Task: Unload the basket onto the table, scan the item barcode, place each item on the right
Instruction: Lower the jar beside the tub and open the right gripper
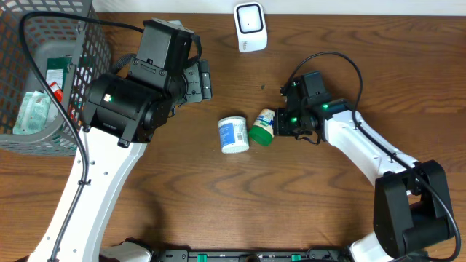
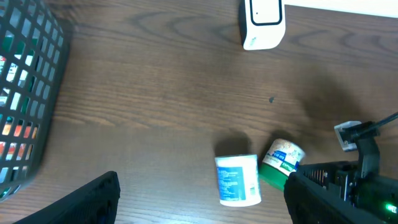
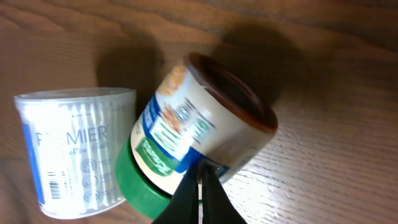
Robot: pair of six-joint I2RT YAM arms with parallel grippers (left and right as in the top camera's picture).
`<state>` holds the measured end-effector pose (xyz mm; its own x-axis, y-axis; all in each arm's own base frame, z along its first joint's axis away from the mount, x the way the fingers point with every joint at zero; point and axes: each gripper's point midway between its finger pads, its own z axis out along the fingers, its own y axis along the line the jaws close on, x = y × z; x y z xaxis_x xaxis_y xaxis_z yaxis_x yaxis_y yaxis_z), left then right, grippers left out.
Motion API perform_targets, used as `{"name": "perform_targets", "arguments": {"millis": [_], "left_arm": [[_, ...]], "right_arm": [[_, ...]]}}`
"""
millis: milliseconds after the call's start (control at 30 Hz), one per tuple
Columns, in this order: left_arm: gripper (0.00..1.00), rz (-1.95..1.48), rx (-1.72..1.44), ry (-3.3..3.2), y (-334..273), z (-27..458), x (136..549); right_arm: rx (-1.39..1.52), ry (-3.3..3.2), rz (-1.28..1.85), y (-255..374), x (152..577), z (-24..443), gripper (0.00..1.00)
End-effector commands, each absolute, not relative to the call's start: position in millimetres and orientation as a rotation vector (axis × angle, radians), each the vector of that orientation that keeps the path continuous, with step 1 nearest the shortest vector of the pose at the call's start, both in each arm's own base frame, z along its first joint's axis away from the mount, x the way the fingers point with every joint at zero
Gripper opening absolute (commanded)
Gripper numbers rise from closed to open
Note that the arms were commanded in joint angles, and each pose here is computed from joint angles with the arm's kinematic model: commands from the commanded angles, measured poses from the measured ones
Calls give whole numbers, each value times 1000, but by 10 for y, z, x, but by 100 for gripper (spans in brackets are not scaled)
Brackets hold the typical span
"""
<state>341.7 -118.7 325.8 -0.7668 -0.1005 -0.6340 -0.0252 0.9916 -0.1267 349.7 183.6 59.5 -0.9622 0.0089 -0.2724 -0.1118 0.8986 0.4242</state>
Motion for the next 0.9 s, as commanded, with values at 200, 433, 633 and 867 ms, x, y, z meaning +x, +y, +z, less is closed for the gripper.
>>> {"name": "perform_targets", "arguments": {"millis": [200, 433, 633, 867], "left_arm": [[85, -131, -85, 2441, -1160, 3256, 3431], [85, -131, -85, 2441, -1160, 3256, 3431], [85, -131, -85, 2441, -1160, 3256, 3431], [85, -131, -85, 2441, -1160, 3256, 3431]], "right_arm": [[-81, 2728, 602, 1864, 3636, 689, 1], [-100, 2728, 606, 1917, 3624, 671, 2], [-112, 2728, 621, 1983, 3604, 672, 22], [-52, 2654, 722, 1832, 3734, 994, 66]]}}
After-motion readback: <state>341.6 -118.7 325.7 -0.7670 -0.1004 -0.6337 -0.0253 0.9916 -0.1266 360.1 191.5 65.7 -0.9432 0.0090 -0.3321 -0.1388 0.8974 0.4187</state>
